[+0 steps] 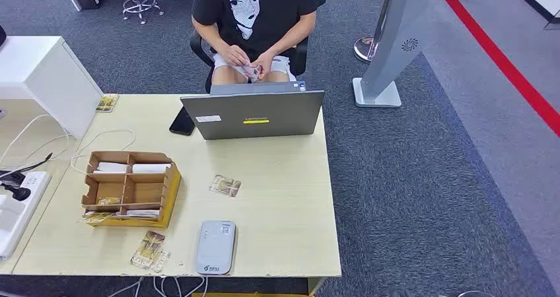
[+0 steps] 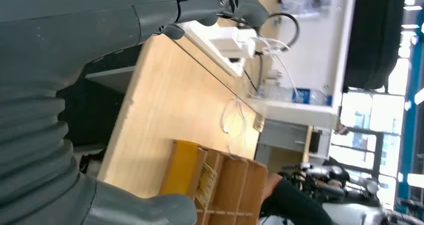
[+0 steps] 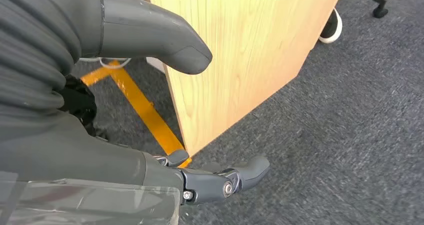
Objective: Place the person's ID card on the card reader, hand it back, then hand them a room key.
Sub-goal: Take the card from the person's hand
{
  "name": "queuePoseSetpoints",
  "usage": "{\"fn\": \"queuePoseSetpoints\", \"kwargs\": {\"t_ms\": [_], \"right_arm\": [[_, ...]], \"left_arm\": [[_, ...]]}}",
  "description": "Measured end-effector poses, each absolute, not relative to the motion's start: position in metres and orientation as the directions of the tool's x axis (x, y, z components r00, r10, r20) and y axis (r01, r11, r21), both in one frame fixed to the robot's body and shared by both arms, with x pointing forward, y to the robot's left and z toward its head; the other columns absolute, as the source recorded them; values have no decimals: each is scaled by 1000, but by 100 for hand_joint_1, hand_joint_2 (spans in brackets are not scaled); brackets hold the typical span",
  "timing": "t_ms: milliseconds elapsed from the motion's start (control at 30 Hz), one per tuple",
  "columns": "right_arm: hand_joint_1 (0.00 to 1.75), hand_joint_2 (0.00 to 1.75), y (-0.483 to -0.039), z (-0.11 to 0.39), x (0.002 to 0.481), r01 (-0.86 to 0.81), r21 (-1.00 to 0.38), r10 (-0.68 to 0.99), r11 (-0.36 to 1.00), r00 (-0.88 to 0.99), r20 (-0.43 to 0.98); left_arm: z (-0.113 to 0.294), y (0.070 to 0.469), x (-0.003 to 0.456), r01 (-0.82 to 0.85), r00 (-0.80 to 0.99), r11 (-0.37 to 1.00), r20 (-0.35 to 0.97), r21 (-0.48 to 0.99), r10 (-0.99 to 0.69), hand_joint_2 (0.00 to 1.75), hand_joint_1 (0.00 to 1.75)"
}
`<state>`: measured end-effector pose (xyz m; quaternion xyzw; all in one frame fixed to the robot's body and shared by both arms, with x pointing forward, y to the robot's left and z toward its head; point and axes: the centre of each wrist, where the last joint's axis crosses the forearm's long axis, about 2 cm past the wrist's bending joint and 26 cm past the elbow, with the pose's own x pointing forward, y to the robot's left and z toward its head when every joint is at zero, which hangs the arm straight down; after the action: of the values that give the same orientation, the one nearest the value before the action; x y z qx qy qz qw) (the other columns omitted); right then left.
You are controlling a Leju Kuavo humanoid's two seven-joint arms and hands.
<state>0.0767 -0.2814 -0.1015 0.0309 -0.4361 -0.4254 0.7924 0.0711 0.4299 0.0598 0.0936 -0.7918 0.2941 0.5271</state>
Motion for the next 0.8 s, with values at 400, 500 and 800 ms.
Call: {"fn": "queuePoseSetpoints", "kwargs": {"t_ms": [400, 500, 800], "right_arm": [[0, 175, -275, -98, 93, 559, 333, -569, 760, 323, 756], [0, 175, -273, -97, 97, 534, 313, -537, 786, 337, 773], [0, 175, -266, -92, 115, 443, 262, -443, 857, 375, 814]], "left_arm": [[122, 414, 104, -387, -450, 914, 890, -118, -76, 175, 0], [135, 409, 114, -381, -441, 924, 886, -38, -145, 175, 0], [172, 396, 154, -351, -405, 912, 844, 213, -353, 175, 0]]}}
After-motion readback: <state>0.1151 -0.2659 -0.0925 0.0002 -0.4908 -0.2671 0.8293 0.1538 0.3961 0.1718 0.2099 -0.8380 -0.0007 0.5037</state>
